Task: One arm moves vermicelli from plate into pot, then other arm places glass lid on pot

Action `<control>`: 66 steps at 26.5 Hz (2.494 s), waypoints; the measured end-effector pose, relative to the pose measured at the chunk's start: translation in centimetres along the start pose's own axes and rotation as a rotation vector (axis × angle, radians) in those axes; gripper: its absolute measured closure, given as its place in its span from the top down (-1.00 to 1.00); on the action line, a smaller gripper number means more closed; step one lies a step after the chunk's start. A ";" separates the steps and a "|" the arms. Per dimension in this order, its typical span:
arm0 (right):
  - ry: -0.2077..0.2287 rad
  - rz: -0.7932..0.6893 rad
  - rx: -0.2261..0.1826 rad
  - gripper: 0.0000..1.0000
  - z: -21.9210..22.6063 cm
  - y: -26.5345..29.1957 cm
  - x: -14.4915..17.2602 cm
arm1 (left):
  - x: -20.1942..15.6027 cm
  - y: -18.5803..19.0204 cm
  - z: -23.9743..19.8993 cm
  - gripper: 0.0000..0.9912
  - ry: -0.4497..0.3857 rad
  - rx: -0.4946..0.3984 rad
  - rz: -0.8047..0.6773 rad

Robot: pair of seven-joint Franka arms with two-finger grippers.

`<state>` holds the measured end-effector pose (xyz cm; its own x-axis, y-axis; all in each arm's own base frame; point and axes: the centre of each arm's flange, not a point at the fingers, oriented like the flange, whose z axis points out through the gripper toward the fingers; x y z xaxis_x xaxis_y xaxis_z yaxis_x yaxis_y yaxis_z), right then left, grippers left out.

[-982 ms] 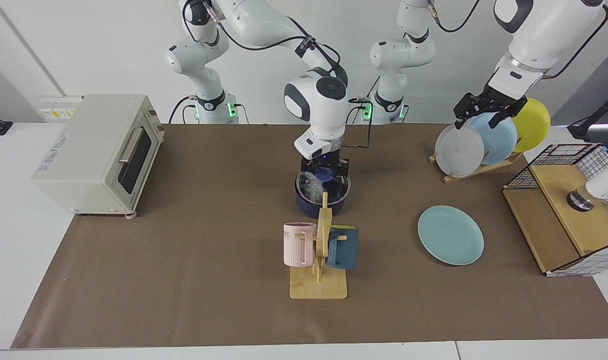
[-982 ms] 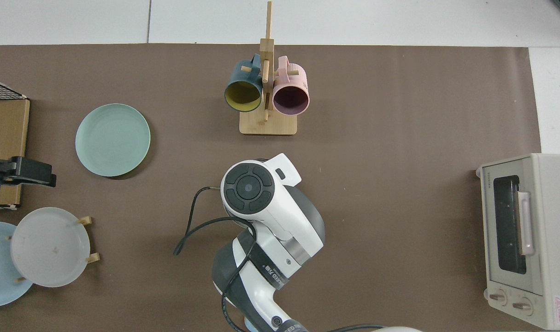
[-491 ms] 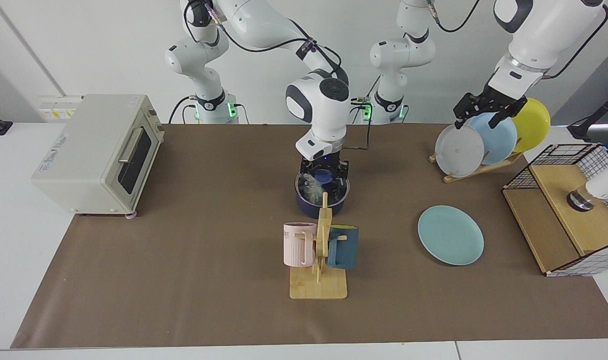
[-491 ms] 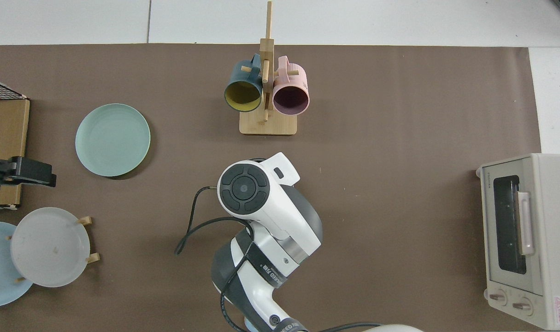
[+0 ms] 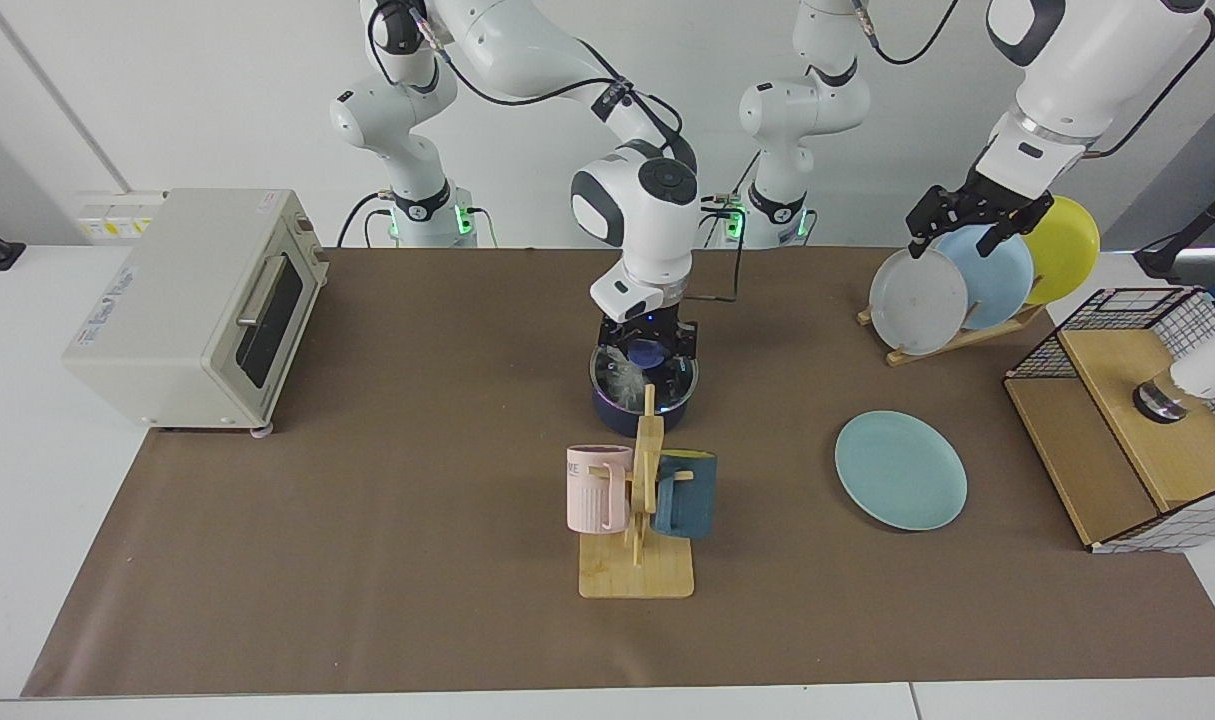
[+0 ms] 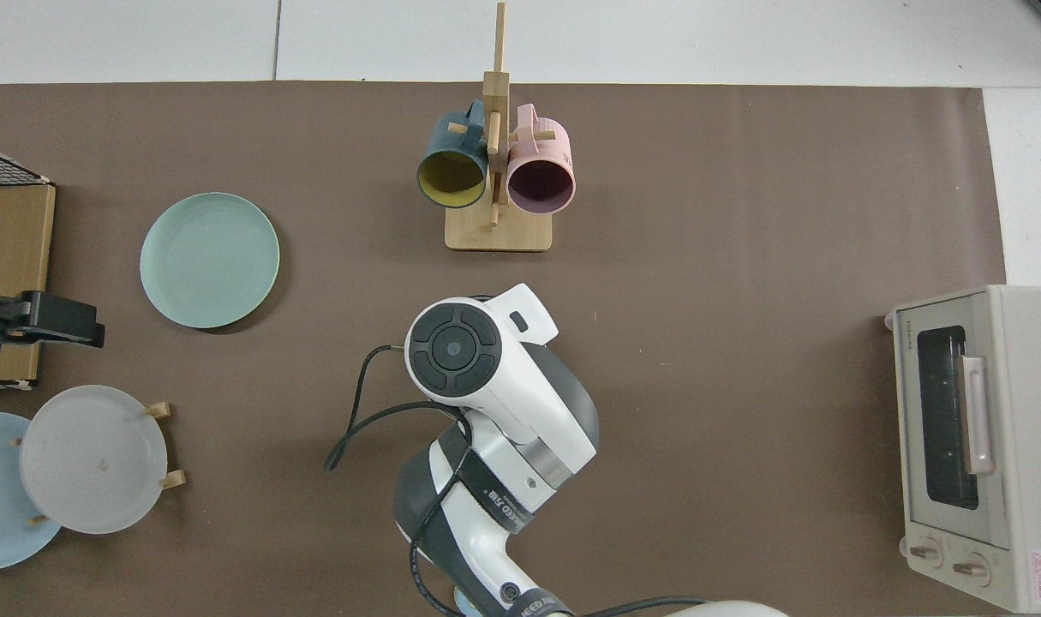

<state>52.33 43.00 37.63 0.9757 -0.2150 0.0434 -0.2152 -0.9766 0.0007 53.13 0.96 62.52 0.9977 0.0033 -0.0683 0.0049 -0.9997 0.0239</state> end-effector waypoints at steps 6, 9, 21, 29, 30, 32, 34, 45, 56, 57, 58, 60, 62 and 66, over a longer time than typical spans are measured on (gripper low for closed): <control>-0.017 0.009 -0.024 0.93 -0.9 0.4 0.5 | 0.0 0.0 0.0 1.00 0.000 0.000 0.000; -0.024 0.017 -0.034 1.00 -2.4 0.5 1.1 | 0.0 0.0 0.0 1.00 0.000 0.000 0.000; -0.006 0.006 0.001 1.00 -9.9 3.5 4.2 | 0.0 0.0 0.0 1.00 0.000 0.000 0.000; 0.014 -0.063 0.069 1.00 -14.0 10.8 10.0 | 0.0 0.0 0.0 1.00 0.000 0.000 0.000; 0.018 -0.068 0.071 1.00 -14.3 11.9 10.7 | 0.0 0.0 0.0 1.00 0.000 0.000 0.000; 0.022 -0.080 0.069 1.00 -14.9 14.2 12.1 | 0.0 0.0 0.0 1.00 0.000 0.000 0.000; 0.023 -0.099 0.065 1.00 -15.4 16.7 13.4 | 0.0 0.0 0.0 1.00 0.000 0.000 0.001; 0.010 -0.243 0.020 1.00 -17.2 30.6 18.7 | 0.0 0.0 0.0 1.00 0.000 0.000 0.001; 0.014 -0.211 0.018 1.00 -22.6 40.3 18.2 | 0.0 0.0 0.0 1.00 0.000 0.000 0.001; 0.015 -0.202 0.018 1.00 -23.0 41.0 17.9 | 0.0 0.0 0.0 1.00 0.000 0.000 0.001; 0.017 -0.194 0.019 1.00 -23.3 41.6 17.6 | 0.0 0.0 0.0 1.00 0.000 0.000 0.001; 0.018 -0.183 0.021 1.00 -24.0 42.5 16.8 | 0.0 0.0 0.0 1.00 0.000 0.000 0.001; 0.019 -0.180 0.023 1.00 -24.5 42.9 15.8 | 0.0 0.0 0.0 1.00 0.000 0.000 0.001; 0.017 -0.178 0.027 1.00 -25.3 43.5 13.7 | 0.0 0.0 0.0 1.00 0.000 0.000 0.001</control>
<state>55.27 -2.20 63.50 0.9973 -0.0387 0.0617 -0.0377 -0.9991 -0.0174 53.13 0.93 62.53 0.9977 0.0025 -0.0678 0.0042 -0.9997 0.0239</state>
